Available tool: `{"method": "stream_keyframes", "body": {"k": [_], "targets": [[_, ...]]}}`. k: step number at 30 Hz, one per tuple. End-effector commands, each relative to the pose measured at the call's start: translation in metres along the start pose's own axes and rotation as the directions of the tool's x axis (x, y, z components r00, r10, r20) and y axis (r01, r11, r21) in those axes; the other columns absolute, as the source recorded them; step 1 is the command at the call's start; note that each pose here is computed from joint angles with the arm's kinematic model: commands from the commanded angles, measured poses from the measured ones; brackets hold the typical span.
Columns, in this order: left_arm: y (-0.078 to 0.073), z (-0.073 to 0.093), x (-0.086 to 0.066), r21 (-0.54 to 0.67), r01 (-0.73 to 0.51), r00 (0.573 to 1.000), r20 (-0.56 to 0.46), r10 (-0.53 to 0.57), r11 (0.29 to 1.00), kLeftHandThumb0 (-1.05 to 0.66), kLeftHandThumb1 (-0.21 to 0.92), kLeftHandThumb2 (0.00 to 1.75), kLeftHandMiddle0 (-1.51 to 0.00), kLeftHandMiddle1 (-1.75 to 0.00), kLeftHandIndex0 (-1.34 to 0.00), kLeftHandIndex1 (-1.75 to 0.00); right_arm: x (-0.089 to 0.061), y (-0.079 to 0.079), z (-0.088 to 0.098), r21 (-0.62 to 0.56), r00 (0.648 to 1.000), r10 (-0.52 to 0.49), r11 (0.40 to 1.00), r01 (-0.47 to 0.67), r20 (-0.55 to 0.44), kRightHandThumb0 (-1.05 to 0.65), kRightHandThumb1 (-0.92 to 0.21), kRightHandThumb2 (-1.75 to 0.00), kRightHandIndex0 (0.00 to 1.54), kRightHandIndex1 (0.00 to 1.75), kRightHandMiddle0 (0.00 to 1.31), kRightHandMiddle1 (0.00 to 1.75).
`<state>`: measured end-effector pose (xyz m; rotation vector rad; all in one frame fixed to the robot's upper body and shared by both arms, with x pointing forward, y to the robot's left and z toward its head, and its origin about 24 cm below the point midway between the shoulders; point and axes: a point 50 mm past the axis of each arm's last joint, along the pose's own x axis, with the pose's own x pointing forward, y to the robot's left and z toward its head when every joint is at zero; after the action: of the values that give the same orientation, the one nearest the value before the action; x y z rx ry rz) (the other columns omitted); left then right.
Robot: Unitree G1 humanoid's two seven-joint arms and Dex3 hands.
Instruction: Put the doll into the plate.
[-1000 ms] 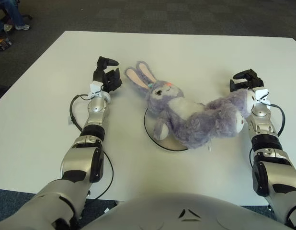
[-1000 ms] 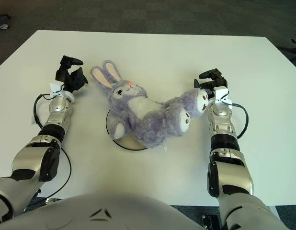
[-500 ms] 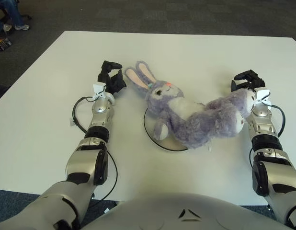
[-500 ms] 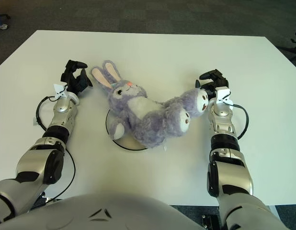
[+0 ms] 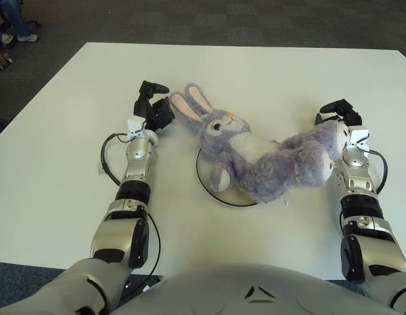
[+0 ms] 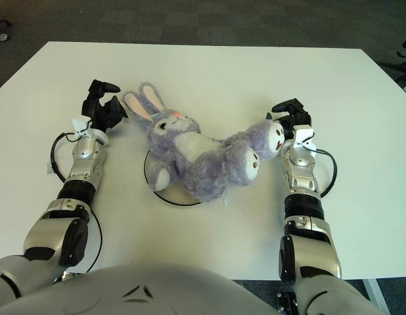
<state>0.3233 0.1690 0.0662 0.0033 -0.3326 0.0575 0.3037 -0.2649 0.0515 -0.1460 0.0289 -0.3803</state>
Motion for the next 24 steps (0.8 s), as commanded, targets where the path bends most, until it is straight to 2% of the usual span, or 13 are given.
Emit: {"method": "stream_keyframes", "body": {"k": [1,10,17,24], "targets": [[-0.002,-0.008,-0.017,0.017,-0.012,1.0,-0.024,0.012,1.0,-0.37,0.71,0.81,-0.92,-1.75,-0.32,-1.75,-0.01,0.0,-0.012,0.03,0.998,-0.017,0.999,0.018,-0.06,-0.01,-0.21,-1.42,0.71,1.66,0.48,1.74],[-0.008,-0.002,-0.035,-0.005,-0.042,0.999,-0.015,0.042,0.999,-0.37,0.73,0.79,-0.94,-1.75,-0.31,-1.75,-0.02,0.001,-0.002,0.117,0.999,-0.04,0.992,0.041,-0.007,-0.01,-0.14,-1.47,0.78,1.6,0.53,1.75],[-0.009,0.001,-0.043,-0.066,-0.078,0.996,-0.035,0.076,0.995,-0.37,0.72,0.8,-0.98,-1.75,-0.31,-1.75,-0.027,0.003,0.004,0.207,0.999,-0.034,0.978,0.026,0.039,-0.01,-0.09,-1.57,0.79,1.72,0.55,1.74],[-0.008,0.005,-0.046,-0.095,-0.077,0.997,-0.015,0.076,0.992,-0.37,0.71,0.81,-1.0,-1.75,-0.32,-1.75,-0.035,0.003,0.007,0.273,0.995,-0.028,0.962,0.002,0.092,-0.01,-0.06,-1.58,0.81,1.74,0.64,1.62]]}}
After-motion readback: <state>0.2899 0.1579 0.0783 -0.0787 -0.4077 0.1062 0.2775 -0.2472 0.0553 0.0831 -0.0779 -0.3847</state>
